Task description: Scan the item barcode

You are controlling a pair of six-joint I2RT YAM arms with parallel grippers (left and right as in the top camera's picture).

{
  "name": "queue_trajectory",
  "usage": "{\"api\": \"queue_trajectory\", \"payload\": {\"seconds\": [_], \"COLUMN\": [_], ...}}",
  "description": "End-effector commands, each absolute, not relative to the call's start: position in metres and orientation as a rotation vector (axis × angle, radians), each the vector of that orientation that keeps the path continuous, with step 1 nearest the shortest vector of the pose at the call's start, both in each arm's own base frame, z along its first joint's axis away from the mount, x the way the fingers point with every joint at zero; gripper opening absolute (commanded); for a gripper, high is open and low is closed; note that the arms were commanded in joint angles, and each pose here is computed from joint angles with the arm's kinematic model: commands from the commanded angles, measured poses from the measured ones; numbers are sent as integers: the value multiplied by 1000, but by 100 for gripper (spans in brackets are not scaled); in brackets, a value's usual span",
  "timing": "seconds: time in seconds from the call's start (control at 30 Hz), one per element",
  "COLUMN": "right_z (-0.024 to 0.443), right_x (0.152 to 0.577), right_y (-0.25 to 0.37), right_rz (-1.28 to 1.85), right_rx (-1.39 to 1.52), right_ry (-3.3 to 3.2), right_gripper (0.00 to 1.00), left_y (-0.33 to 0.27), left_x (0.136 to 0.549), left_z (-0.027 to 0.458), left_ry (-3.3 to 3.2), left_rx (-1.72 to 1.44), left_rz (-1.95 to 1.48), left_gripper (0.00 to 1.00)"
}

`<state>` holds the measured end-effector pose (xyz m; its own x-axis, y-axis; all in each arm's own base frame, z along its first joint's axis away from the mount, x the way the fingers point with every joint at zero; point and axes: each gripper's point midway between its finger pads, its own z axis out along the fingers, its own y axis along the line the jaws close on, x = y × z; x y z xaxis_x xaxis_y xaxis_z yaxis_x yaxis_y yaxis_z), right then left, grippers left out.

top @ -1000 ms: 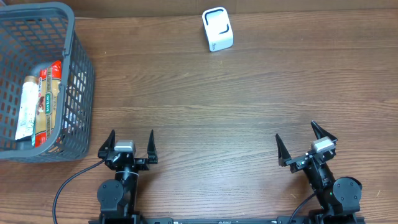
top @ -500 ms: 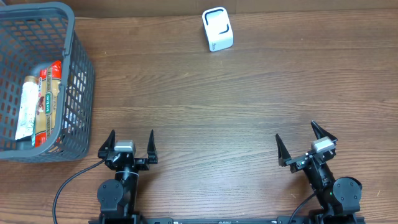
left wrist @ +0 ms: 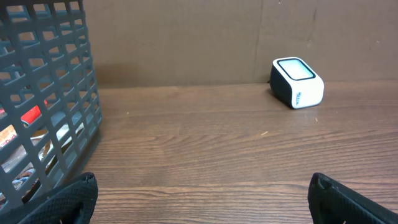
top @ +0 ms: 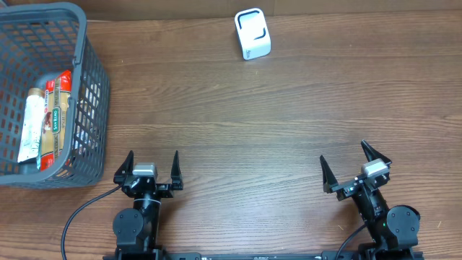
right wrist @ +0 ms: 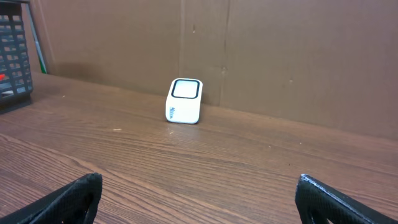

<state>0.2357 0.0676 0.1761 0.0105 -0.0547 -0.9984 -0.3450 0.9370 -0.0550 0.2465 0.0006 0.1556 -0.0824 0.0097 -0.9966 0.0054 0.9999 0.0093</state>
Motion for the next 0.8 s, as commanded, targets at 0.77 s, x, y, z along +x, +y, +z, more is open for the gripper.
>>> {"api": "queue_trajectory", "payload": {"seconds": [0.77], "right_z": [175], "right_x": [238], "right_y": [60], "right_rz": [202], "right_rx": [-282], "right_ry": [1550], "right_gripper": [100], "left_y": [26], "left_x": [300], "left_z": [351], "left_ry": [1918], "left_rx": [-168], "left_rz": [16], "left_gripper": [100]}}
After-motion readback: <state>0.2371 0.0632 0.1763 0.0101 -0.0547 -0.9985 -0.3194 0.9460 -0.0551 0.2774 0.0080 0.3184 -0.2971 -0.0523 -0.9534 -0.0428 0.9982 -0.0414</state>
